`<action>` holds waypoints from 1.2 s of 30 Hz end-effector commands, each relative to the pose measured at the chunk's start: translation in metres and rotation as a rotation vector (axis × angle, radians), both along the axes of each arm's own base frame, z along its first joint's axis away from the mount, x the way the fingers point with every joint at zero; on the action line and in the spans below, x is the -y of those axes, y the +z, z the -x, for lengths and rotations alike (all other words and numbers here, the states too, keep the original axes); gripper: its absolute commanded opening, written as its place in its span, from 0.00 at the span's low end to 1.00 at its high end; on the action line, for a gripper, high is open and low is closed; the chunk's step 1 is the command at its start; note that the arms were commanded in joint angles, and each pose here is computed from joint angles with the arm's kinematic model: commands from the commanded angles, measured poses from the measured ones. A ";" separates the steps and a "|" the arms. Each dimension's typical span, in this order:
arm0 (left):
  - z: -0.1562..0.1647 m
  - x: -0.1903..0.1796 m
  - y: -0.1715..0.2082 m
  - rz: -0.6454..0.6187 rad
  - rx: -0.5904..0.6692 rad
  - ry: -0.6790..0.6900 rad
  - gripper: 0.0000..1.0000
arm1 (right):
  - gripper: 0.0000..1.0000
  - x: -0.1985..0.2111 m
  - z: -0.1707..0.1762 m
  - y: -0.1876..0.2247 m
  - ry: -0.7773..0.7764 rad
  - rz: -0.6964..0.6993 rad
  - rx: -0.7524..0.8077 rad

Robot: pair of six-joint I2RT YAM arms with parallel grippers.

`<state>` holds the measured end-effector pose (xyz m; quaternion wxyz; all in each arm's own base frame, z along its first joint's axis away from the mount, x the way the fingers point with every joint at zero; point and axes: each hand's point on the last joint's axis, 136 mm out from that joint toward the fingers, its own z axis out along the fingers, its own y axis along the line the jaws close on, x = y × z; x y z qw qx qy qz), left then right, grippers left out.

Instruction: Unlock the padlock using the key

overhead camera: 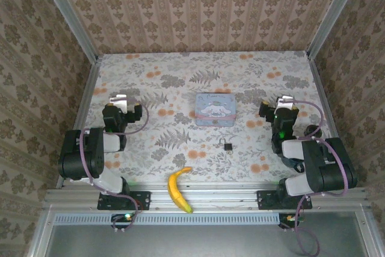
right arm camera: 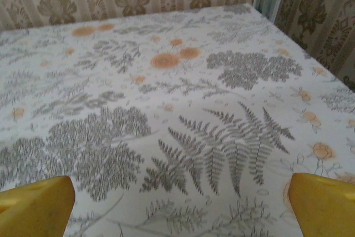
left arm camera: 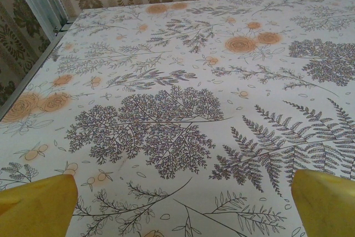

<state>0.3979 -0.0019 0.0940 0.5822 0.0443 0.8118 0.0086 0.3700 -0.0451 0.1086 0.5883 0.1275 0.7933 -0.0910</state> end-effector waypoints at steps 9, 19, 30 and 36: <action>-0.003 0.004 0.003 -0.014 0.000 -0.014 1.00 | 1.00 -0.034 -0.023 -0.008 0.231 -0.021 -0.020; -0.003 0.006 0.002 -0.019 -0.004 -0.019 1.00 | 1.00 -0.046 -0.030 -0.011 0.336 -0.056 -0.050; -0.003 0.006 0.002 -0.024 -0.003 -0.018 1.00 | 1.00 -0.046 -0.030 -0.011 0.325 -0.042 -0.055; -0.003 0.007 0.002 -0.028 -0.001 -0.020 1.00 | 1.00 -0.046 -0.030 -0.011 0.325 -0.042 -0.055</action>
